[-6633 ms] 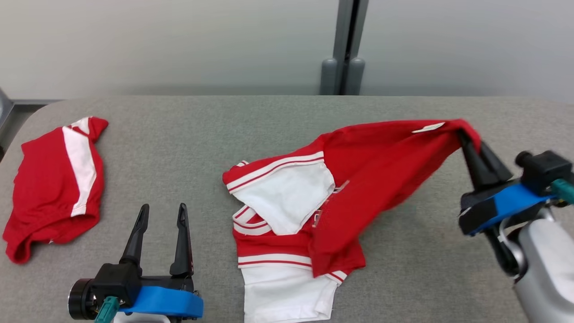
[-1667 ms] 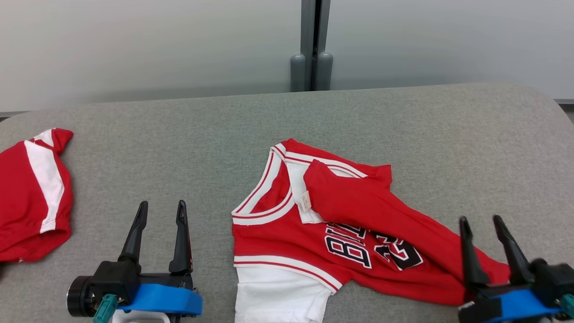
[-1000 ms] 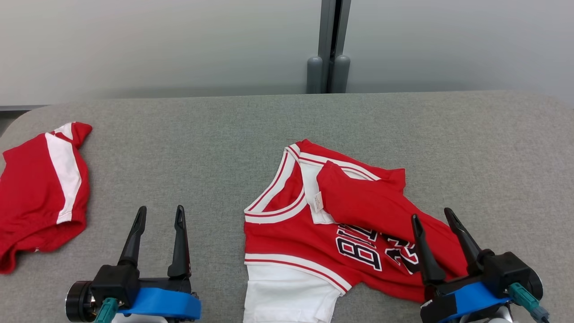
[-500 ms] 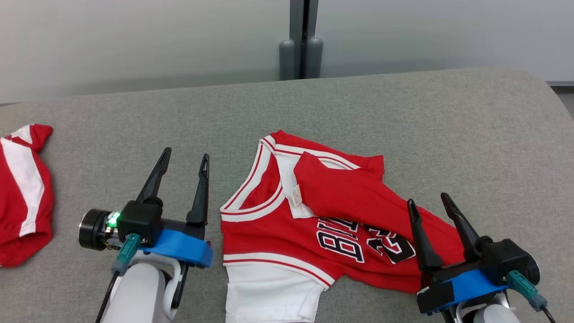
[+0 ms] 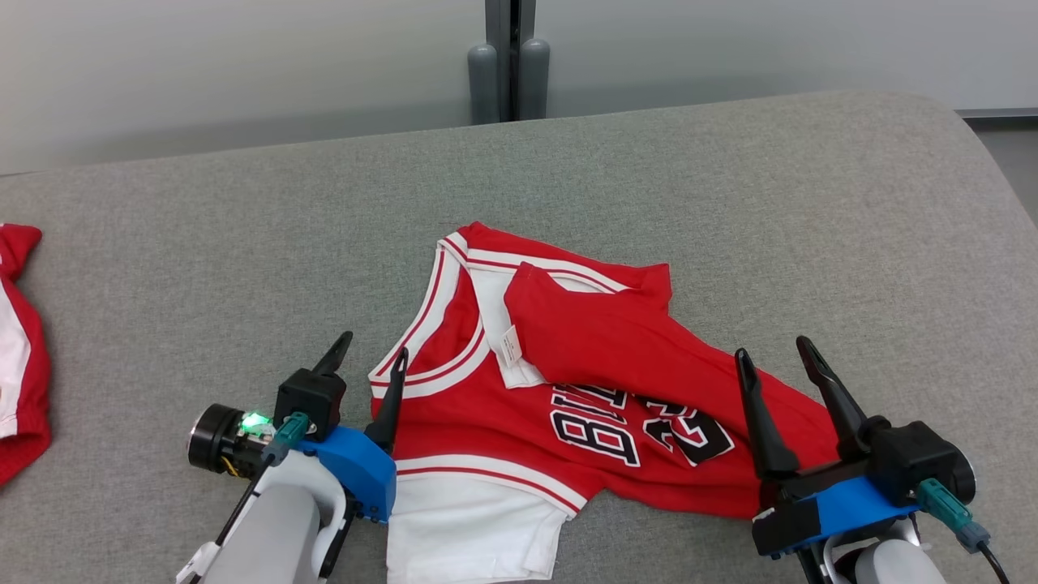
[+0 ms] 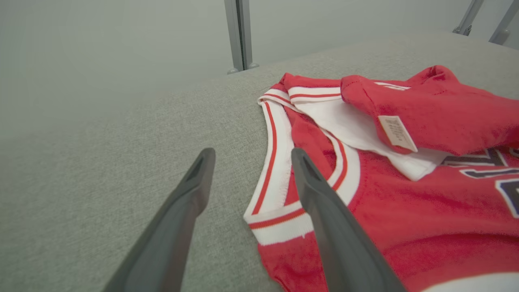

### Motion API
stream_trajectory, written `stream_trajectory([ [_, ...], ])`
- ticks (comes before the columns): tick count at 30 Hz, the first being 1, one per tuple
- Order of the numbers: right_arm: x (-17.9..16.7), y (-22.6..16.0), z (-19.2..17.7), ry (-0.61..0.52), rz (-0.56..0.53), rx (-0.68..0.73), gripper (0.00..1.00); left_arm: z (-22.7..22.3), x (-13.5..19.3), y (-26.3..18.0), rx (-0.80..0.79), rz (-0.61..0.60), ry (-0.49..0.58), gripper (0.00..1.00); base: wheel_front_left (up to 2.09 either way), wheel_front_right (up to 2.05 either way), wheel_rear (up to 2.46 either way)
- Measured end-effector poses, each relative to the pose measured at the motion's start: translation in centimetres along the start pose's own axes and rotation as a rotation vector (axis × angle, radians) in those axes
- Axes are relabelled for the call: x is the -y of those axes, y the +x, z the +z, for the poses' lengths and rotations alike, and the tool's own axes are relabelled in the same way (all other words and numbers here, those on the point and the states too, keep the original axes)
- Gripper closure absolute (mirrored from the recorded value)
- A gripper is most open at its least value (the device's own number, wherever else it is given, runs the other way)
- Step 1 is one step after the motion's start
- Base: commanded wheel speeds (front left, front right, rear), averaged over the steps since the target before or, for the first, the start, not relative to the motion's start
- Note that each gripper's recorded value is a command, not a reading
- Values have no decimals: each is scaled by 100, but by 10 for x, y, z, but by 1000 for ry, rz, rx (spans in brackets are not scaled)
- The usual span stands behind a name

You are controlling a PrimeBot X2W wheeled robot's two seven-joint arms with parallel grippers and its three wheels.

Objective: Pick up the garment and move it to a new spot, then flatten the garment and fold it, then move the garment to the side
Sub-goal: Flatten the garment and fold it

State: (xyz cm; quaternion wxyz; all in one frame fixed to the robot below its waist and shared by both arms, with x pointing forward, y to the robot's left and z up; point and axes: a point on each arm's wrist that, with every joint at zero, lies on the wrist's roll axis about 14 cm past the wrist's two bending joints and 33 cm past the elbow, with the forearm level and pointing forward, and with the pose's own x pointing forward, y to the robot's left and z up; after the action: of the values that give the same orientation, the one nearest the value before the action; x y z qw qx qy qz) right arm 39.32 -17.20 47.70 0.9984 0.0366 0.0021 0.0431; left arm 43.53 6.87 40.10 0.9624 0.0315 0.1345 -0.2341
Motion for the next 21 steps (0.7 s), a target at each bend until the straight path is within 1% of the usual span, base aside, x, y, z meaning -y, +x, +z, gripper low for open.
stream_trajectory([
  [9,2,3,1,-3,-5,3,0,-52,15,-8,-178,-49,-33,0,0,0,0],
  [14,6,2,2,-6,-16,6,0,-54,20,-2,-193,-64,-50,0,0,0,0],
  [15,7,2,3,-6,-18,7,0,-55,22,-2,-197,-68,-55,13,0,0,0],
  [17,8,1,3,-5,-22,8,0,-56,25,-2,-202,-75,-60,100,0,0,0],
  [21,10,1,4,-2,-27,11,0,-47,19,1,-174,-54,-89,100,0,0,0],
])
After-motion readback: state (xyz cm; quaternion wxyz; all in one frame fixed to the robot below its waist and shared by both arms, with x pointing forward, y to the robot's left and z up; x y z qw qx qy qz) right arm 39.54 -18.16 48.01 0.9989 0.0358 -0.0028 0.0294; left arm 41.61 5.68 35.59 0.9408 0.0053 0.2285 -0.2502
